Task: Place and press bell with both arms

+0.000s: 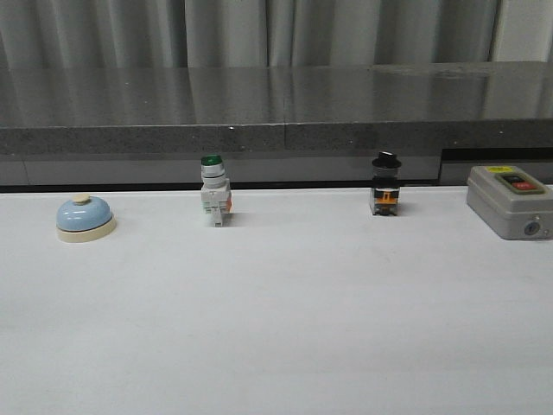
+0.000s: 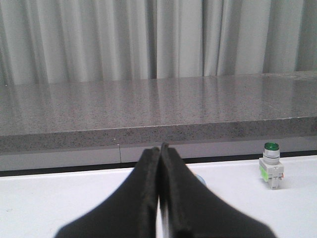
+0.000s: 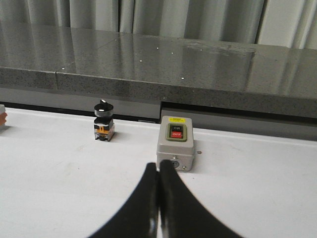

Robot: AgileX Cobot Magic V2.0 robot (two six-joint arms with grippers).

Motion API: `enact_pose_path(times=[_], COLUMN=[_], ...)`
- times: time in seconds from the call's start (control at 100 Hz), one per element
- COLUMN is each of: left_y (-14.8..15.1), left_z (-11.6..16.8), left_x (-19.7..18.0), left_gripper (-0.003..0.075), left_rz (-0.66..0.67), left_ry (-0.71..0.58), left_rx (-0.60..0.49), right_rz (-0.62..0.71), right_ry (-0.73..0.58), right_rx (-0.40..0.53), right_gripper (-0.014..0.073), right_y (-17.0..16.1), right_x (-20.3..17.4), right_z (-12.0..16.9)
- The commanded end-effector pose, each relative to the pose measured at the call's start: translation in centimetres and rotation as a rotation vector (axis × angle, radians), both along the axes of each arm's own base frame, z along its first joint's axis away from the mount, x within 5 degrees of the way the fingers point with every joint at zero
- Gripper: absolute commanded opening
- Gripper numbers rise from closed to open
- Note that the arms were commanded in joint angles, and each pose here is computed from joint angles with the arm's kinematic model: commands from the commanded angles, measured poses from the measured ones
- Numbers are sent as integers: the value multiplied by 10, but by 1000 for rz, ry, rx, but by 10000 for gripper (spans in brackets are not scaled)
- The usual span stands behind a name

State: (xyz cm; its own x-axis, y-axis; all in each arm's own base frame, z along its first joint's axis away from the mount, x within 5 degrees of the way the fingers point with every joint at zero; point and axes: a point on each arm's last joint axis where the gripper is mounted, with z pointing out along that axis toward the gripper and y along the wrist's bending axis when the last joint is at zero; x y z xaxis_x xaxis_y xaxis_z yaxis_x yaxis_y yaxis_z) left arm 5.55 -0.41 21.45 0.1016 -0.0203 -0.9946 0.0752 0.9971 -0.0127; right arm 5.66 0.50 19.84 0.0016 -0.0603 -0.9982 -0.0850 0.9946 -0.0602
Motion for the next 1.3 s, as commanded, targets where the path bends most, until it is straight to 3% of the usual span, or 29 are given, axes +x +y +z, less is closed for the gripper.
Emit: enact_pose_path(times=[0.0,0.34,0.6,0.74,0.95,1.13,1.29], left_y=[0,0,0,-1,-5,-9,-12], left_z=[-6,-2,37,63,94,110,119], left_x=[-1,-2,-2,10,48,87,120], left_gripper=[-20,-20,-20,-20,-20,-20,-20], left_rz=[-1,-1,-3,-8,-12,-14,-13], left_ry=[-66,-77,-81,-8,230,459,558], left_rx=[-11,-12,-36,-86,-99,-81,-74], right_rz=[-12,-12,-12,-12,-12,-12,-12], right_ry=[-116,-116,-116,-116,-116,-116,-116], right_rx=[-2,-2,-2,-2,-2,-2,-2], right_gripper=[-60,-60,-60,-60,-60,-60,-60], right_y=[-1,-1,-1,-1,-1,-1,-1], right_x=[-3,-3,-3,-3,-3,-3,-3], right_z=[13,13,13,13,13,13,13])
